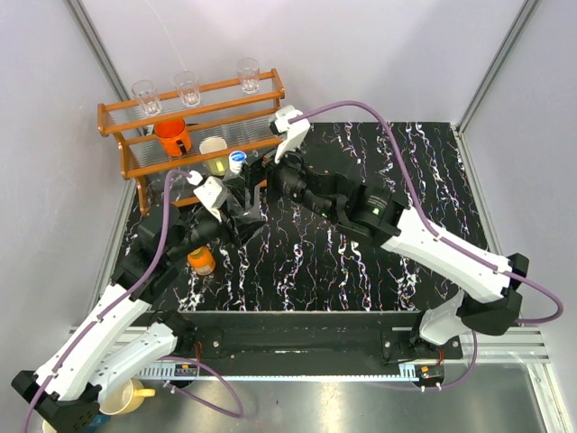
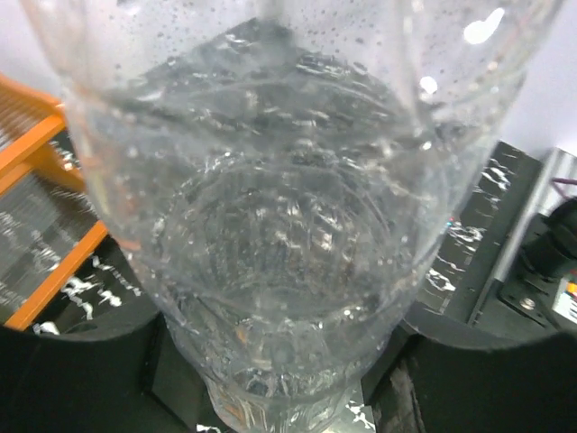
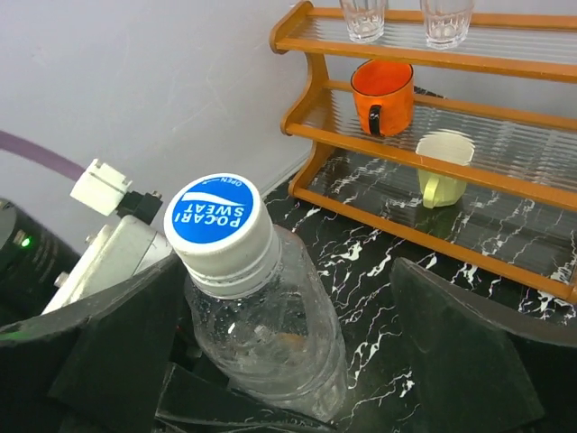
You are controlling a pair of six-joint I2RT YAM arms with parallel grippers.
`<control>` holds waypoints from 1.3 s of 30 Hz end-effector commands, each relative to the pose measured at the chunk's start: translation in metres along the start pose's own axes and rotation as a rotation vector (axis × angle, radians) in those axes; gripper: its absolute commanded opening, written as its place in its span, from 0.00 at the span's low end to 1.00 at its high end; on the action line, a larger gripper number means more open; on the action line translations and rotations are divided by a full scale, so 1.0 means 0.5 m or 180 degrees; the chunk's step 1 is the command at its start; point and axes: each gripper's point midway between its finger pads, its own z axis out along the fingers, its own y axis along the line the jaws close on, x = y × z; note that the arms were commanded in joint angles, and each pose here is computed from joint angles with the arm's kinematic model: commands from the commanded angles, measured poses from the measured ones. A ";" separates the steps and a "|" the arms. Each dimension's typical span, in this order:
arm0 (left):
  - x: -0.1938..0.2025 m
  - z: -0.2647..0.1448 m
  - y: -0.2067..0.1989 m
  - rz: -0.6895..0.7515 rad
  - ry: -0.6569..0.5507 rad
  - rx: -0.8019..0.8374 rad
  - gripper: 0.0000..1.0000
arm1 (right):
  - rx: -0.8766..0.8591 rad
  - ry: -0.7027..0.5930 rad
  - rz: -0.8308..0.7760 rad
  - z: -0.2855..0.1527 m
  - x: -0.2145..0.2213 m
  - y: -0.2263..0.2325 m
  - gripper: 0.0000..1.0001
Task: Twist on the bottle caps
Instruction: Screw the bottle cap onto the plastic bottle.
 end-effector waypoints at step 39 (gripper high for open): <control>-0.020 -0.092 -0.294 -0.0099 -0.0036 0.3022 0.00 | -0.4068 0.0108 -0.0506 -0.275 -0.103 0.186 0.77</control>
